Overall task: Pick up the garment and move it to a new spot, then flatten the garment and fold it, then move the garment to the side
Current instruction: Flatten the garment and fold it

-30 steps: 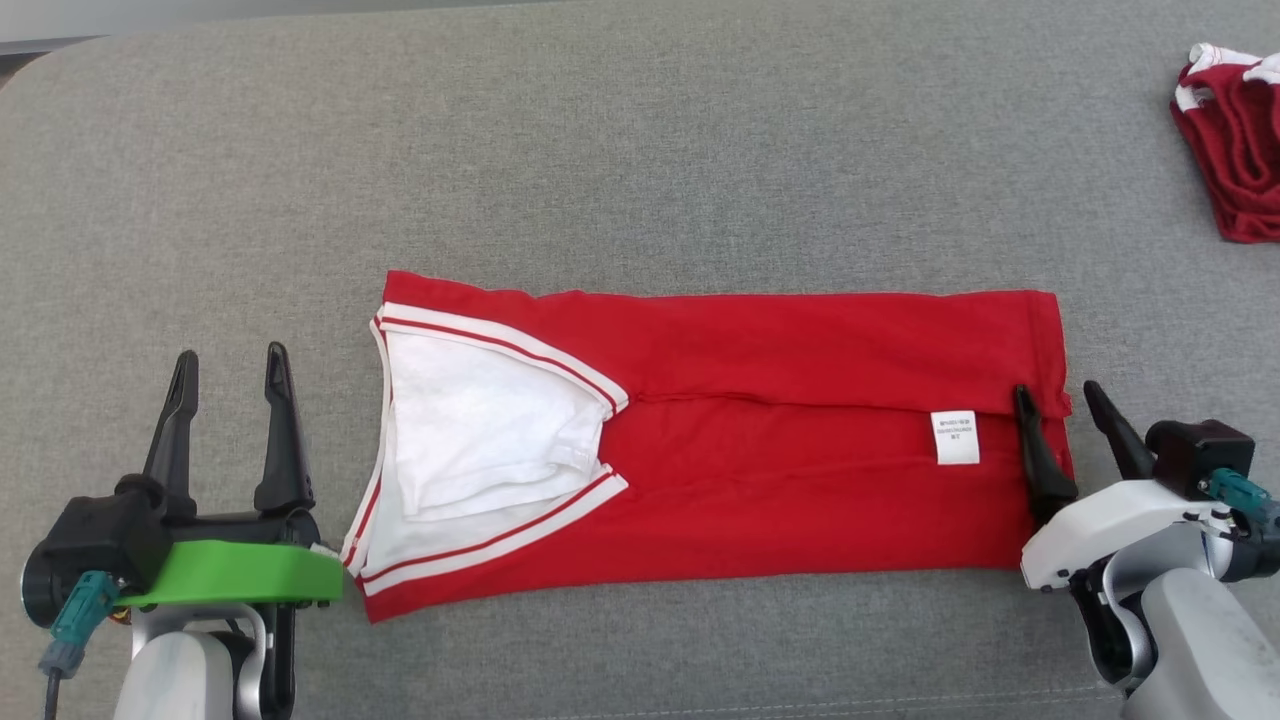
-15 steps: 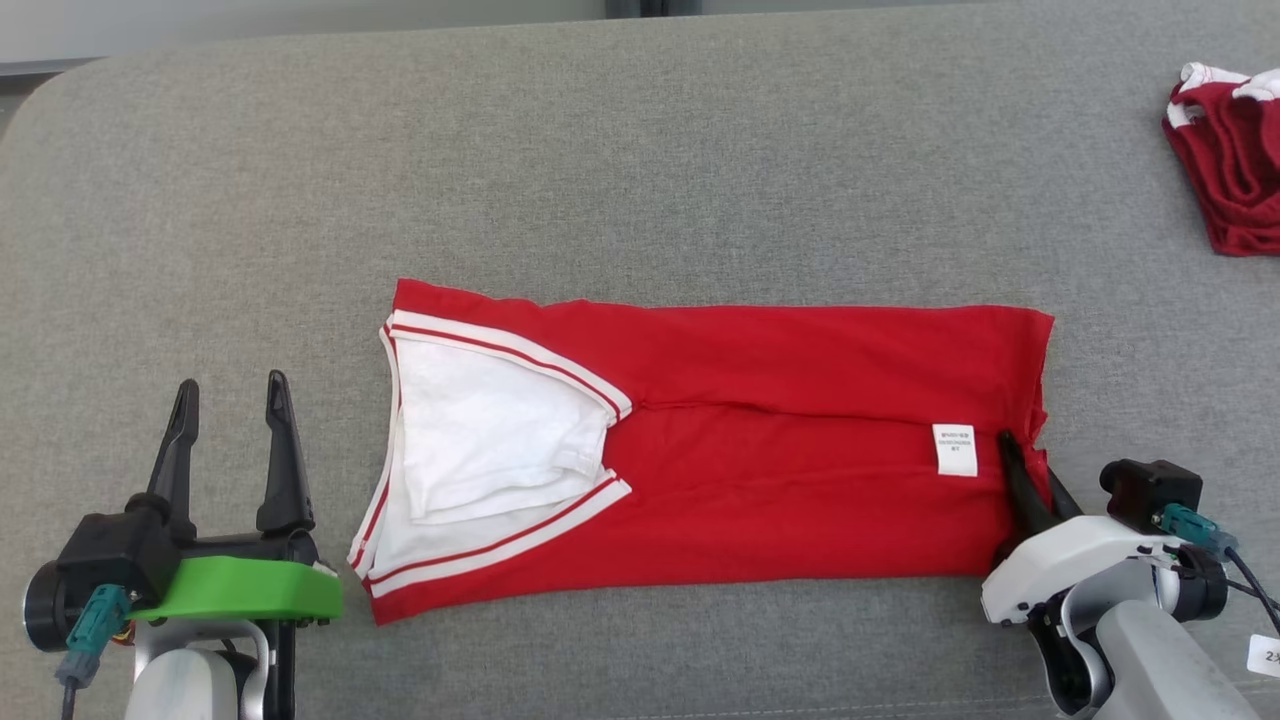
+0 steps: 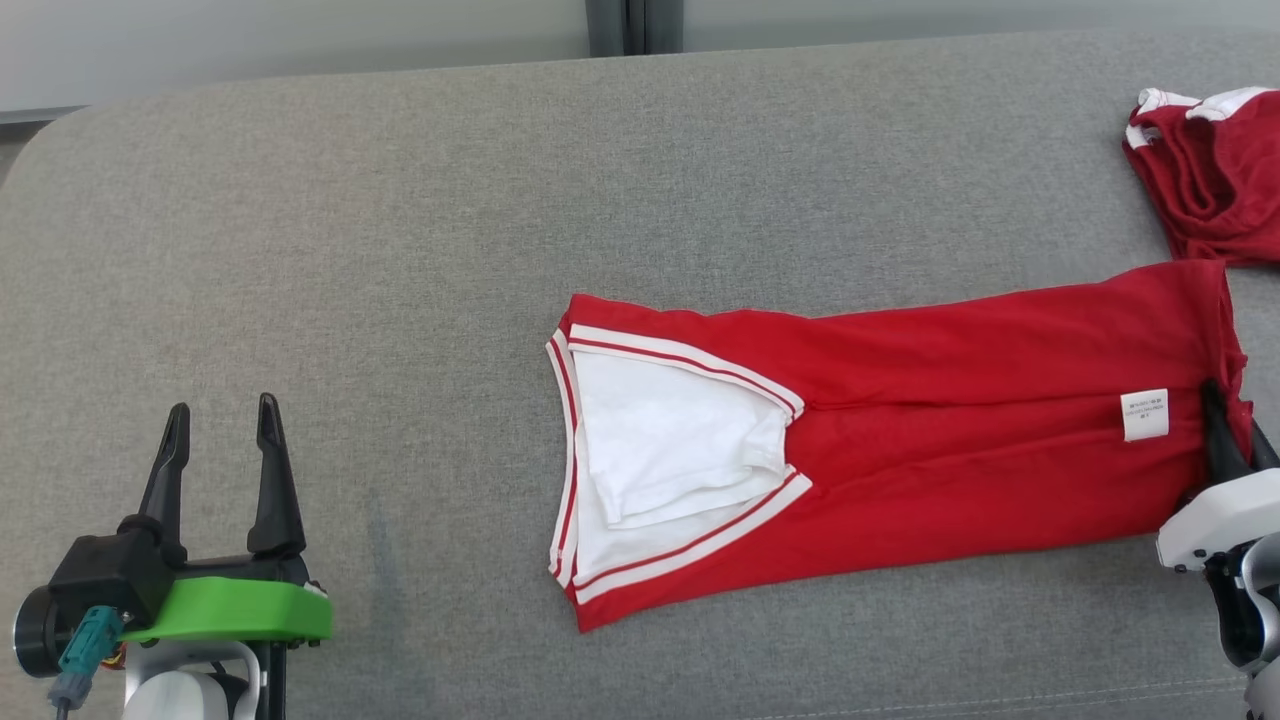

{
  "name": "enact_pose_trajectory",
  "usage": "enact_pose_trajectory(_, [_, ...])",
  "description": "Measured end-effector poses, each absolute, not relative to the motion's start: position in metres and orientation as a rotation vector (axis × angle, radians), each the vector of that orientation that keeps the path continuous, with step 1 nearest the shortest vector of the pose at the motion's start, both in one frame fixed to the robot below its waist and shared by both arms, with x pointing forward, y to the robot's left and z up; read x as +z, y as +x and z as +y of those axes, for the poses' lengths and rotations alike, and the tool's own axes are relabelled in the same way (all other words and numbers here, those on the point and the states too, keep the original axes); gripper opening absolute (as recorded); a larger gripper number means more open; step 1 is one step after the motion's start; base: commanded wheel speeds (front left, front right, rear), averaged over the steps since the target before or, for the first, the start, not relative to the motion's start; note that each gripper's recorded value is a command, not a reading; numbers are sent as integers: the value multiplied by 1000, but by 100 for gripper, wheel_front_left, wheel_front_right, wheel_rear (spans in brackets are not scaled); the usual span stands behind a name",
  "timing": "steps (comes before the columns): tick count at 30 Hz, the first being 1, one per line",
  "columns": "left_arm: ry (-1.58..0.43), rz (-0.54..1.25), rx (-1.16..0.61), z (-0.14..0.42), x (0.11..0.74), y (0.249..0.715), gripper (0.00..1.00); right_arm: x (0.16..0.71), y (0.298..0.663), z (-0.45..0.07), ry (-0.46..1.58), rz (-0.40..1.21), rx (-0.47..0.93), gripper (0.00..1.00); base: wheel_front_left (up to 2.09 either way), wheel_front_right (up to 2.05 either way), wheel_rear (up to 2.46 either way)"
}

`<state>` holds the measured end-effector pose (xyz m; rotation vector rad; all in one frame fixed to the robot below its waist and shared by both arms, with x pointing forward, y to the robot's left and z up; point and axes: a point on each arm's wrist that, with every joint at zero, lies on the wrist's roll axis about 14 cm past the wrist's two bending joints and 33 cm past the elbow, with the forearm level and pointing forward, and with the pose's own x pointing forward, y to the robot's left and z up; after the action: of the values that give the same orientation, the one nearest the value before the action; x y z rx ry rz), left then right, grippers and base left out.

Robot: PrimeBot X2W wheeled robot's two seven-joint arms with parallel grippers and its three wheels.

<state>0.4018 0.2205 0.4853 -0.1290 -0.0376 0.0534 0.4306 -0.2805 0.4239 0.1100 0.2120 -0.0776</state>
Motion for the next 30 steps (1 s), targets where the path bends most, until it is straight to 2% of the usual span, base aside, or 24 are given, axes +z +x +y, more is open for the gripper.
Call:
enact_pose_trajectory(7, [-129,-49,62,223,489,399,100,449,442,-250,96,143,18,0,0,0,0])
enact_pose_trajectory(12, [-130,-49,67,225,490,395,100,470,447,-195,133,81,147,0,0,0,0])
enact_pose_trajectory(19, [-131,-43,81,229,488,391,100,482,438,-106,193,79,361,0,0,0,0])
enact_pose_trajectory(30, [-139,-25,106,234,482,384,100,486,433,-2,282,114,583,0,0,0,0])
